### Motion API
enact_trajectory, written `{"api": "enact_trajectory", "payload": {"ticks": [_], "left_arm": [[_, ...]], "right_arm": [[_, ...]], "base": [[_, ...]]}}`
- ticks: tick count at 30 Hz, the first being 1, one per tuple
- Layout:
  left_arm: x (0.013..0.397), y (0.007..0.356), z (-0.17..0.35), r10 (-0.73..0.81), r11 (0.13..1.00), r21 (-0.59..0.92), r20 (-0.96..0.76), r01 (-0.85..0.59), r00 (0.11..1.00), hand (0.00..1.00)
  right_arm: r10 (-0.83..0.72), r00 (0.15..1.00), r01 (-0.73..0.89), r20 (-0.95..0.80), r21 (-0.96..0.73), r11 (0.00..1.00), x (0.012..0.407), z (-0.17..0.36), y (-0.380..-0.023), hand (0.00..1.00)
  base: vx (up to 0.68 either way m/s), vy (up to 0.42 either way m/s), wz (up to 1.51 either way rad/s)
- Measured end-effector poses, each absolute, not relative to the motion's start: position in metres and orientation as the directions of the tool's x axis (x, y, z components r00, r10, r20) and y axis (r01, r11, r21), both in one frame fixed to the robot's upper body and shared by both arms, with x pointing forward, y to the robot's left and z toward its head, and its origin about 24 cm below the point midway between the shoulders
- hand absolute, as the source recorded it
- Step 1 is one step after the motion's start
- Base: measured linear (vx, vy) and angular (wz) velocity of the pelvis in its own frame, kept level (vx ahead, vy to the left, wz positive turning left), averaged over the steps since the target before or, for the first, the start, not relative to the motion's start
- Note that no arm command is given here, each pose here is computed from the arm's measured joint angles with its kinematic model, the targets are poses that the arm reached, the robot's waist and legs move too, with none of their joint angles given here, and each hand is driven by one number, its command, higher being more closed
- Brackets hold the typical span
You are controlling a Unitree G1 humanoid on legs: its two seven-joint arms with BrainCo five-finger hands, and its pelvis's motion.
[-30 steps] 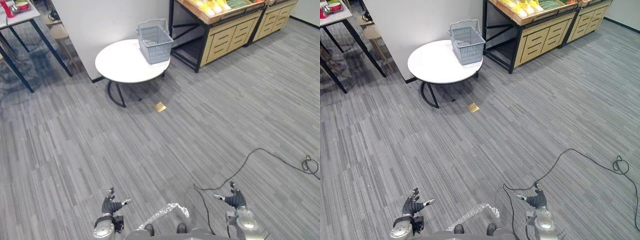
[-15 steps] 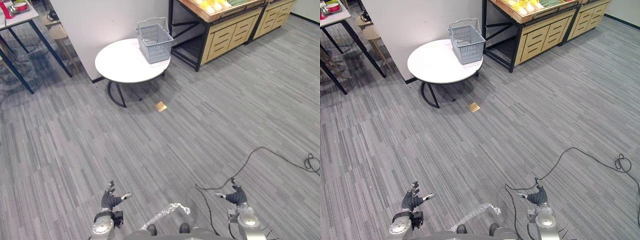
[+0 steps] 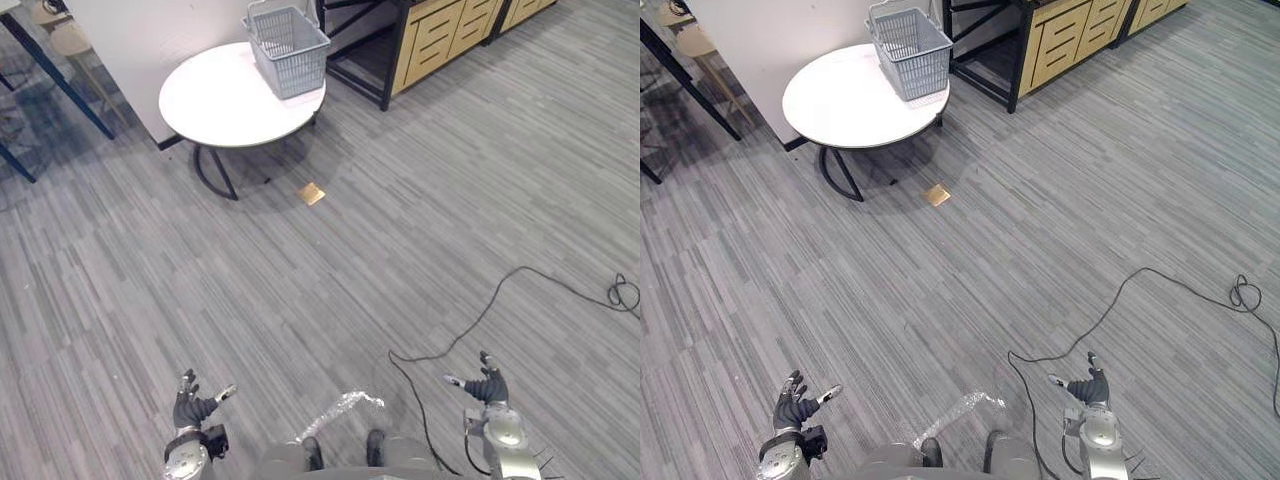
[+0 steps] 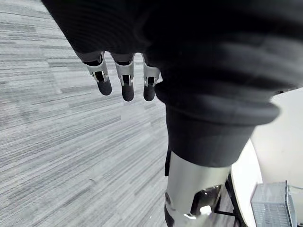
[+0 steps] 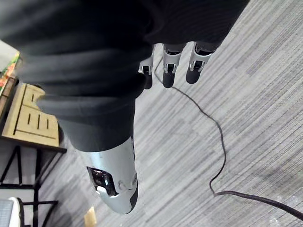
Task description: Pick vegetable in the basket
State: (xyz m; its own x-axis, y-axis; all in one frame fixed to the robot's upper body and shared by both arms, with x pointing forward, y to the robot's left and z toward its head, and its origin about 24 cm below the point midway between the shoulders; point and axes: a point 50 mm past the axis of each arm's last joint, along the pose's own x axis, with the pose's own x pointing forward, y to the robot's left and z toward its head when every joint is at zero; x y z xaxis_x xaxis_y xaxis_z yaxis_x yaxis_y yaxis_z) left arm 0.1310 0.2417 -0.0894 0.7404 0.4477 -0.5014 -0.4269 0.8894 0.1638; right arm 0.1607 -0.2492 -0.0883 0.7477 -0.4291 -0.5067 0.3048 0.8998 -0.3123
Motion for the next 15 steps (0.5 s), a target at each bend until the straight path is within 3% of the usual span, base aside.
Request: {"api": "enact_trajectory", "payload": {"ticks": [7, 9, 15], "left_arm": [[0.156, 0.238, -0.082, 0.438, 0.895, 0.143, -0.454, -0.421, 0.776, 0.0], [0.171, 0.221, -0.083, 0.398, 0.91, 0.086, -0.459, -0.407, 0.794, 0.0], [0.164, 0.205, -0.089, 0.372, 0.914, 0.048, -0.491, -0.402, 0.788, 0.0]], "right_arm": [[-0.404, 0.814, 0.29, -0.416, -0.312, 0.905, 0.18, -0.068, -0.25, 0.0], [-0.396, 0.836, 0.286, -0.381, -0.314, 0.905, 0.194, -0.059, -0.252, 0.0], [-0.368, 0.877, 0.3, -0.309, -0.246, 0.922, 0.204, -0.045, -0.237, 0.0]], "base": [[0.71, -0.062, 0.44], [0.84, -0.142, 0.19], [0.73, -0.136, 0.02]]}}
